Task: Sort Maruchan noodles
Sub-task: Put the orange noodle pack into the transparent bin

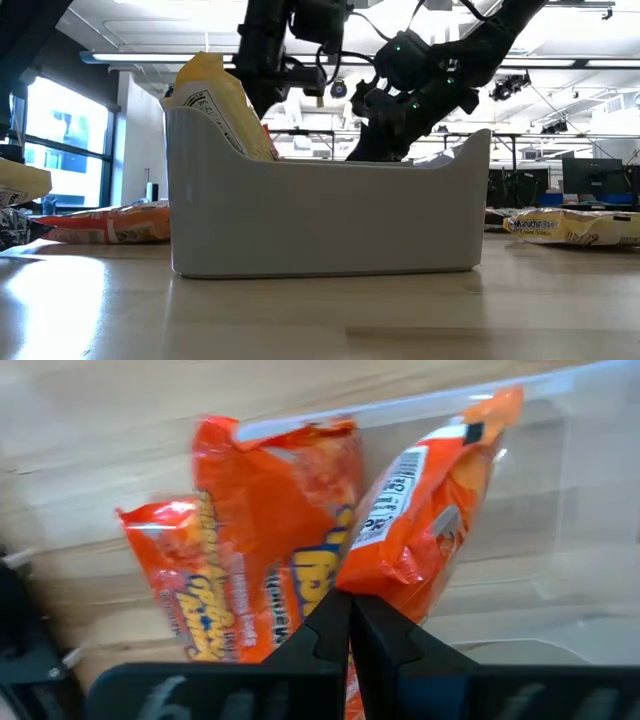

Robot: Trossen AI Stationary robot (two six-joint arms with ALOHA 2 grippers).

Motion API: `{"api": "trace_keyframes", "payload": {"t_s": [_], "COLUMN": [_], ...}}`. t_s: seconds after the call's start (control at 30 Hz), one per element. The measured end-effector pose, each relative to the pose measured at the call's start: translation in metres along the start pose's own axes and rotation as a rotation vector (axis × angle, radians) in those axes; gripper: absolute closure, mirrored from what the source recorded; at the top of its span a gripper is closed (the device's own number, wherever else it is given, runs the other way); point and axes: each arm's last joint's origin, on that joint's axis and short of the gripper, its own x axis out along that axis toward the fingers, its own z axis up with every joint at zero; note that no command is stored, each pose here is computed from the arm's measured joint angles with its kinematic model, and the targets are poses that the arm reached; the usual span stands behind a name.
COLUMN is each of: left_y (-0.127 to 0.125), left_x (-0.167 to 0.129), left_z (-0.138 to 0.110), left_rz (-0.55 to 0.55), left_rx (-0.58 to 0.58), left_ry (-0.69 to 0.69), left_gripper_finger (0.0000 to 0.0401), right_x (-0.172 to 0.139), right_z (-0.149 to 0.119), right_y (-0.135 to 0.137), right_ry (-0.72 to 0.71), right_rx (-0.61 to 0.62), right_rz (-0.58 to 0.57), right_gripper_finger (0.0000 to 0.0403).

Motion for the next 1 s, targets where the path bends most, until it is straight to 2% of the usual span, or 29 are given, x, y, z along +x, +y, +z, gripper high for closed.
{"api": "trace_keyframes", "payload": {"t_s": [0.53,1.0], "left_y": [0.0003,-0.0011], "left_x": [-0.0028,-0.003], "left_z": [-0.0002,0.0011], "left_rz": [-0.02,-0.038], "left_rx": [0.067,0.238], "left_ry": [-0.01,-0.017], "left_gripper_finger": [0.0394,0.0278], "right_x": [-0.0027,-0.0031], "right_z": [0.001,0.0017], "right_y": [0.001,-0.0002], "right_ry": [-0.004,-0.011], "right_rx": [-0.008,-0.005], "right_rz": [0.009,0.007], "right_gripper_finger": [0.0403,0.0403]}}
